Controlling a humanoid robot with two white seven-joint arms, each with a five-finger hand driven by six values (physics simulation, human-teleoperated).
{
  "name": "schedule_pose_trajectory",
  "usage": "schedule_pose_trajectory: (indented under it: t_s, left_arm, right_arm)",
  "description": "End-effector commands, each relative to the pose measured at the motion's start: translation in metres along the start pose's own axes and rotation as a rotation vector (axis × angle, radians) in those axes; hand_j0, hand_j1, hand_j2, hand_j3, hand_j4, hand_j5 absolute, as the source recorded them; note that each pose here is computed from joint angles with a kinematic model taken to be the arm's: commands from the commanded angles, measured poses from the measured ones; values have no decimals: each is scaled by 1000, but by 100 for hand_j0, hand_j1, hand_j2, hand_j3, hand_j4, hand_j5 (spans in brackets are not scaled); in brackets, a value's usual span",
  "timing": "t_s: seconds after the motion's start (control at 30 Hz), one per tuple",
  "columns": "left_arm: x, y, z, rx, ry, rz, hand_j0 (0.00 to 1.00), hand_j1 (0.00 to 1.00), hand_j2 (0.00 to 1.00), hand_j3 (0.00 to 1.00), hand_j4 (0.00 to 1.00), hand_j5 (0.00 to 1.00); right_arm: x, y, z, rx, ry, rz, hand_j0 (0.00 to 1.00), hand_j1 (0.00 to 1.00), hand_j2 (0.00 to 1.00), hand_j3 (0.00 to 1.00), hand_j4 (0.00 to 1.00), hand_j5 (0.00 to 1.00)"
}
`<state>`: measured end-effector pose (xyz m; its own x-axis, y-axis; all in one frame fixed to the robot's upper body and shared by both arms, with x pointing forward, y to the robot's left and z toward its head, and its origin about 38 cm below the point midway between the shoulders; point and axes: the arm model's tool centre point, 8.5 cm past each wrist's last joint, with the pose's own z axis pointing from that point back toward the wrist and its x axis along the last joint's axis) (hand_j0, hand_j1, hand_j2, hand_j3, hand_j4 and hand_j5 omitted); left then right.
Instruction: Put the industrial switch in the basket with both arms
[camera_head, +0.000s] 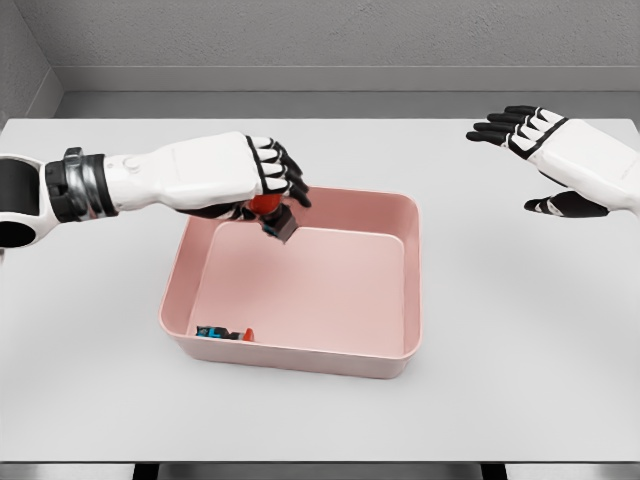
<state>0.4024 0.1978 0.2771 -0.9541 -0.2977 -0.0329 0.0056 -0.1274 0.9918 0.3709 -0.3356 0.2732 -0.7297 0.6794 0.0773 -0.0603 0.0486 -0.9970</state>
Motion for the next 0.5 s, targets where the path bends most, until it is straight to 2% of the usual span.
schedule_pose_trajectory:
  t_s: [0.0, 0.33, 0.37, 0.4, 0.43, 0.47]
  left_arm:
    - [1, 3, 0, 11, -4, 1, 100, 100, 100, 100, 100, 100]
    - [17, 20, -9, 52, -58, -37, 100, 100, 100, 100, 100, 100]
    - [16, 21, -6, 53, -51, -39, 100, 100, 100, 100, 100, 100]
    - [13, 25, 0, 72, -46, -8, 100, 100, 100, 100, 100, 100]
    - [7, 27, 12, 62, -16, -8, 100, 100, 100, 100, 100, 100]
    - [-5, 24, 31, 55, 35, 33, 100, 100, 100, 100, 100, 100]
  right_arm:
    - [0, -1, 0, -4, 0, -5, 100, 100, 100, 100, 100, 100]
    - [0, -2, 0, -7, -2, -2, 100, 100, 100, 100, 100, 100]
    - [0, -2, 0, -7, -2, -2, 100, 100, 100, 100, 100, 100]
    - [0, -2, 0, -7, -2, -2, 100, 100, 100, 100, 100, 100]
    - [0, -2, 0, -7, -2, -2, 100, 100, 100, 100, 100, 100]
    - [0, -3, 0, -8, -2, -1, 100, 100, 100, 100, 100, 100]
